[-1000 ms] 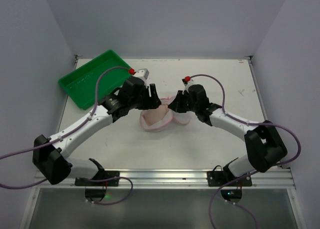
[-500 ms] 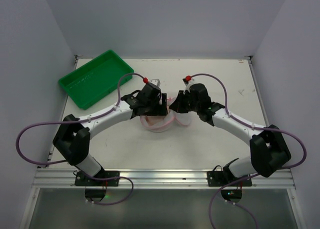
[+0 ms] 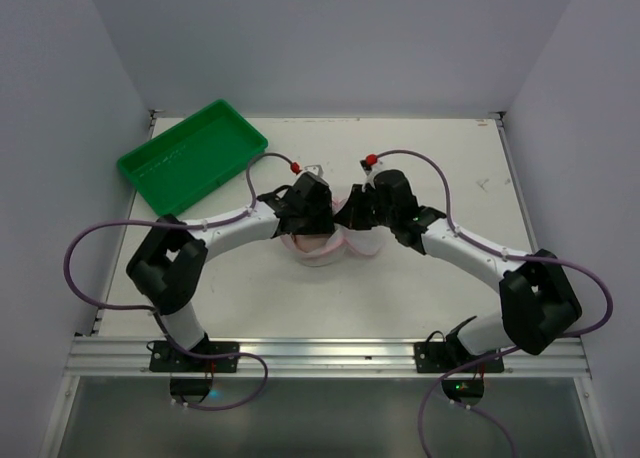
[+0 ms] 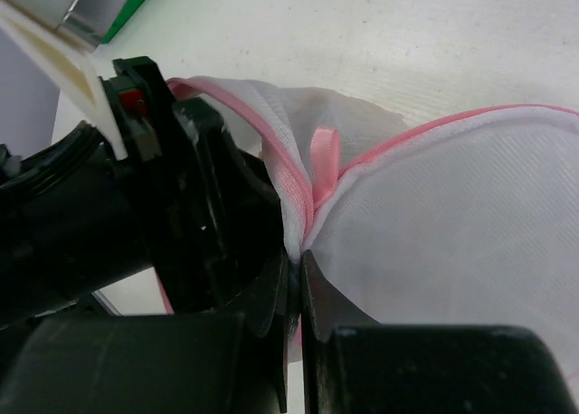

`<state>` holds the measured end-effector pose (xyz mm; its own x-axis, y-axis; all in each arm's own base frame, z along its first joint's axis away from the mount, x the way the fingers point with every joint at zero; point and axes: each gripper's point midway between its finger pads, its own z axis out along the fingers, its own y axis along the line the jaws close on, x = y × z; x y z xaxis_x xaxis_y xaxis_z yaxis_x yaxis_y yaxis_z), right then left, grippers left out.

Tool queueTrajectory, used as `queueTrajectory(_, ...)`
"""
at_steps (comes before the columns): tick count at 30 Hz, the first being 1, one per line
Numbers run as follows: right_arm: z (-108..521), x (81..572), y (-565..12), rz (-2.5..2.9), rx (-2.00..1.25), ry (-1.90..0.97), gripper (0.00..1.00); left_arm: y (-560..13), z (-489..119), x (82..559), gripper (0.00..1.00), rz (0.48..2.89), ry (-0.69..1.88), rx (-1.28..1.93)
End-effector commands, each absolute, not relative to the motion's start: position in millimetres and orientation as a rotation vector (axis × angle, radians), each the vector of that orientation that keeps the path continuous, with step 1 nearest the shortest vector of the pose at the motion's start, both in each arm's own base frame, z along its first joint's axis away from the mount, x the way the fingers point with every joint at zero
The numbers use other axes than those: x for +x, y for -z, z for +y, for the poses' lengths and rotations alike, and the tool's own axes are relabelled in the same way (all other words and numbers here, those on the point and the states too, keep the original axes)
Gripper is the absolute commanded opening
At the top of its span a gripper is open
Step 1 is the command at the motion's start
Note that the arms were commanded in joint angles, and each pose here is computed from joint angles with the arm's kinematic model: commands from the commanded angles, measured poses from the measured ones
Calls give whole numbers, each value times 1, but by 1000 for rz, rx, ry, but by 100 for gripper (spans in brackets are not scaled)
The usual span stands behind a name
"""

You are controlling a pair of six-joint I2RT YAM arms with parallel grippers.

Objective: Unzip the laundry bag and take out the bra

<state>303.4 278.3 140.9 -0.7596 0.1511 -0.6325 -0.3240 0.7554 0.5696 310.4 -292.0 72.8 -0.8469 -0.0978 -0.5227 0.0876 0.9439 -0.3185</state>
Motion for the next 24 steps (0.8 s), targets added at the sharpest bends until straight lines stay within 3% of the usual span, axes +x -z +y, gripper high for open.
queueTrajectory(1,299,293,-167,2214,-175,-1016,0,-54,-287,316,56,2528,397,-66)
queueTrajectory(2,300,292,-170,2208,-178,-1019,0,-53,-288,317,49,2522,401,-72)
queueTrajectory(5,297,293,-168,2209,-171,-982,0,-55,-287,316,11,2516,405,-69)
queueTrajectory(7,288,295,-157,2247,-138,-920,0,-69,-288,315,0,2490,436,-55)
queueTrajectory(19,259,297,-125,2348,-29,-716,0,-231,-286,269,0,2158,911,98)
queueTrajectory(24,256,296,-118,2365,-33,-688,0,-308,-269,274,0,1953,1109,34)
